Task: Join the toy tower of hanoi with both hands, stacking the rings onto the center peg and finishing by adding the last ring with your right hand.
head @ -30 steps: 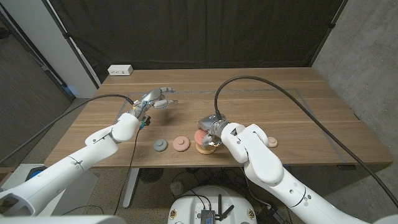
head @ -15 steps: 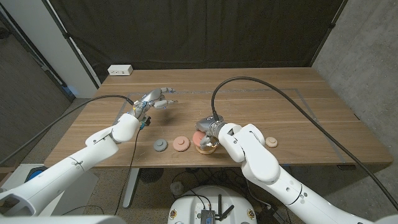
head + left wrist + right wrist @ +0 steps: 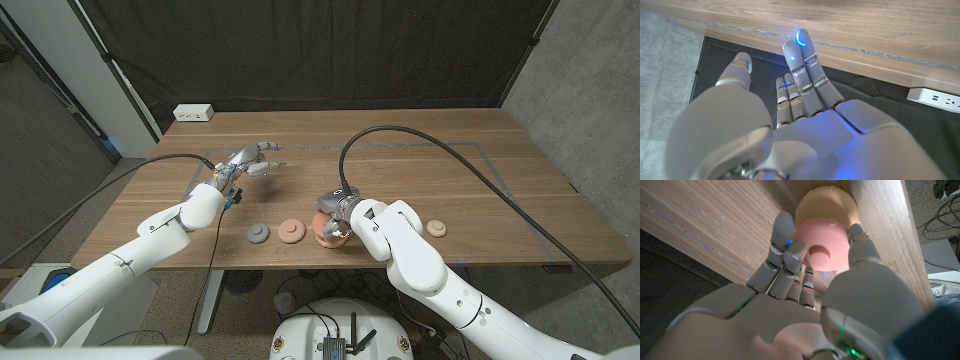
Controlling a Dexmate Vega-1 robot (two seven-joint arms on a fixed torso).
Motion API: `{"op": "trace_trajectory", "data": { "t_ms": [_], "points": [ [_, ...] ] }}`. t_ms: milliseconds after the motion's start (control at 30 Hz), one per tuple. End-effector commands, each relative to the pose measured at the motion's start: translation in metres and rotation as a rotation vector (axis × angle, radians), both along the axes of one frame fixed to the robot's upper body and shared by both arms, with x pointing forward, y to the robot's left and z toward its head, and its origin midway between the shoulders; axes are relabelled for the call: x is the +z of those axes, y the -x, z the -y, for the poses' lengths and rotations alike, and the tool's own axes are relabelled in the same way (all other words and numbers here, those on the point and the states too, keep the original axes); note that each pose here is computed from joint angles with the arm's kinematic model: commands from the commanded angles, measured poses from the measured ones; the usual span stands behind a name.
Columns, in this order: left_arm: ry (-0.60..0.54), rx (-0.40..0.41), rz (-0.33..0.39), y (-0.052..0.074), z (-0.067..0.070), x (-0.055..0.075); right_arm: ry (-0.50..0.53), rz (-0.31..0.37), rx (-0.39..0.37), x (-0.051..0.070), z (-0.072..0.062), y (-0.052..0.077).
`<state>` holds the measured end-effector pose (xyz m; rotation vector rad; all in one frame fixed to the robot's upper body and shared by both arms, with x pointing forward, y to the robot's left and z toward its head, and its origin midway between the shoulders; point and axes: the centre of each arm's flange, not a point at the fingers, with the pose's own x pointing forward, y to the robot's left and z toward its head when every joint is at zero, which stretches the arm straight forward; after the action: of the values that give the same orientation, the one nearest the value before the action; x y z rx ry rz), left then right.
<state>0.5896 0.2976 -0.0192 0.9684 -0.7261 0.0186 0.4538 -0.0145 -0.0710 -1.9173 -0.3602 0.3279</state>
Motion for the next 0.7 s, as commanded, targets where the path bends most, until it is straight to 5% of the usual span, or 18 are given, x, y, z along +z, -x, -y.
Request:
{"op": "trace_trajectory", "data": {
  "t_ms": [33, 700],
  "points": [
    [0.001, -0.003, -0.007, -0.005, 0.0, 0.0, 0.009, -0.023, -0.013, -0.005, 0.001, -0.007],
    [-0.004, -0.012, -0.015, -0.013, 0.006, 0.002, -0.005, -0.046, -0.043, -0.008, 0.012, -0.012]
  ]
}}
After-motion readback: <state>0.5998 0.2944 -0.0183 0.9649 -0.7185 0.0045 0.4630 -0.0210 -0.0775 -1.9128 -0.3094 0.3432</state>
